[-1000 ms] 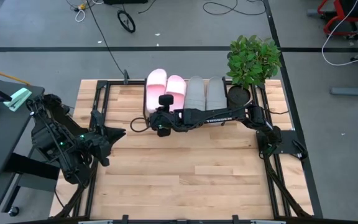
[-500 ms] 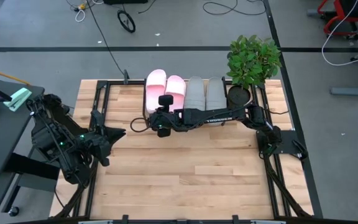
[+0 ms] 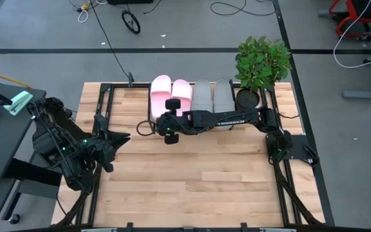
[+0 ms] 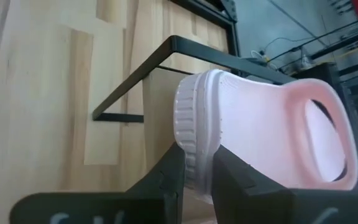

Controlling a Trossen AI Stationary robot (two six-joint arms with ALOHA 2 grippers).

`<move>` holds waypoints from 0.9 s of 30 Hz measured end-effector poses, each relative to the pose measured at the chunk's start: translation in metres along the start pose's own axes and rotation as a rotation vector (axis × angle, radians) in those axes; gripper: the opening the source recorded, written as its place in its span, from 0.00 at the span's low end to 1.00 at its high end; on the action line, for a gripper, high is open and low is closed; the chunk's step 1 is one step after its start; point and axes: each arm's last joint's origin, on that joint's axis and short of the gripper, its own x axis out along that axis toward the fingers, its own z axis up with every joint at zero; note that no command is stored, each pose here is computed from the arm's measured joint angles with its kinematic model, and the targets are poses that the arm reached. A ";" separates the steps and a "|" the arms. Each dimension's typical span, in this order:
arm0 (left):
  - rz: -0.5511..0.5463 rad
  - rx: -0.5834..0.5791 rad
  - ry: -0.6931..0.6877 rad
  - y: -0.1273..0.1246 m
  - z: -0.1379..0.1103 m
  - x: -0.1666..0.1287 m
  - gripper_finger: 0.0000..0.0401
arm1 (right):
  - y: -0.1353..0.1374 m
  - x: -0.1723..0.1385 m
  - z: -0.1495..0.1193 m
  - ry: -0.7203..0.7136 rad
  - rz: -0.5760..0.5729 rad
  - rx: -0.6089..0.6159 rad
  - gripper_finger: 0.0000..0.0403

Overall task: Pick and place slides into the shelf
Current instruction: Put the pink slide onto the shelf

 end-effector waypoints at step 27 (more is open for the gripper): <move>0.002 -0.002 0.003 0.000 0.000 0.001 0.15 | 0.009 -0.004 0.002 -0.003 0.020 -0.028 0.14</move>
